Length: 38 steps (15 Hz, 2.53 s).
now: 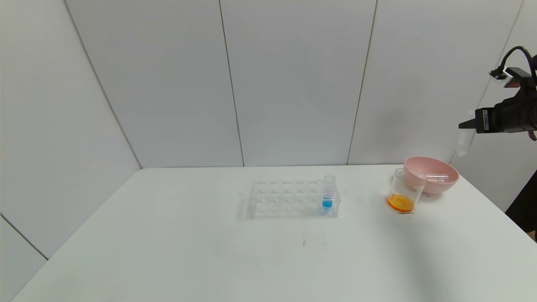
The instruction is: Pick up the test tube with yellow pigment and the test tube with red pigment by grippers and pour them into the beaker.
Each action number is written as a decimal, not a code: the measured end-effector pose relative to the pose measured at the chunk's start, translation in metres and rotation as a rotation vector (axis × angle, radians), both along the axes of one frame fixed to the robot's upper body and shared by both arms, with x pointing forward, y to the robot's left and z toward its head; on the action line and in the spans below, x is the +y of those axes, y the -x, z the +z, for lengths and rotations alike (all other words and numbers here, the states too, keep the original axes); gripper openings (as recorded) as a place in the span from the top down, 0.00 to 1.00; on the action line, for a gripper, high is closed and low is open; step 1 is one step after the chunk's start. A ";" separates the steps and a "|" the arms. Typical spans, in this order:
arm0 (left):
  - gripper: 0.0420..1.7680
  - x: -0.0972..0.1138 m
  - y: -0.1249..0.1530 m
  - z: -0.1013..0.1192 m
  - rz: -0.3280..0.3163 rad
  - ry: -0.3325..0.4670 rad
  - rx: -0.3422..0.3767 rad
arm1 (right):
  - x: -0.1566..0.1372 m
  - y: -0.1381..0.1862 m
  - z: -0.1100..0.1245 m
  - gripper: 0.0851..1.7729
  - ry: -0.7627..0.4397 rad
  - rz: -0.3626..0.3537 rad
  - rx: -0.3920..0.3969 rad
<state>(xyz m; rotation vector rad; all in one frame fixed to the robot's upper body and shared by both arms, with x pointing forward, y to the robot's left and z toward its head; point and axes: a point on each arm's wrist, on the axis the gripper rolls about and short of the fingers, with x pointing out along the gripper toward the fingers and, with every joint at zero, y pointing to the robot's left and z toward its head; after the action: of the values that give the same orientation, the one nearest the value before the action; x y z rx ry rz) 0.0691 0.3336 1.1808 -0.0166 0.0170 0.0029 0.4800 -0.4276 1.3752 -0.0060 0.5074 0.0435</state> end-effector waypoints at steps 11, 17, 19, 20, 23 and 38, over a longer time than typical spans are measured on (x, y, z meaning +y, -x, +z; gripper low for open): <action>0.03 0.000 0.000 0.000 0.000 0.000 0.000 | -0.010 -0.033 -0.081 0.76 -0.095 -0.165 -0.115; 0.03 0.000 0.000 0.000 0.000 0.000 0.000 | -0.013 -0.042 -0.100 0.76 -0.107 -0.175 -0.074; 0.03 0.000 0.000 0.000 0.000 0.000 0.000 | -0.013 -0.042 -0.102 0.76 -0.107 -0.175 -0.071; 0.03 0.000 0.000 0.000 0.000 0.000 0.000 | -0.013 -0.042 -0.103 0.76 -0.104 -0.174 -0.069; 0.03 0.000 0.000 0.000 0.000 0.000 0.000 | -0.014 -0.042 -0.105 0.52 -0.106 -0.174 -0.061; 0.03 0.000 0.000 0.000 0.000 0.000 0.000 | 0.046 0.004 -0.076 0.11 -0.123 -0.063 -0.053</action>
<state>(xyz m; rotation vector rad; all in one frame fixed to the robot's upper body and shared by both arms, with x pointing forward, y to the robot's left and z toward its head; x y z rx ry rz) 0.0691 0.3336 1.1808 -0.0161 0.0170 0.0029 0.4763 -0.3820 1.2991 0.1292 0.4511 0.0133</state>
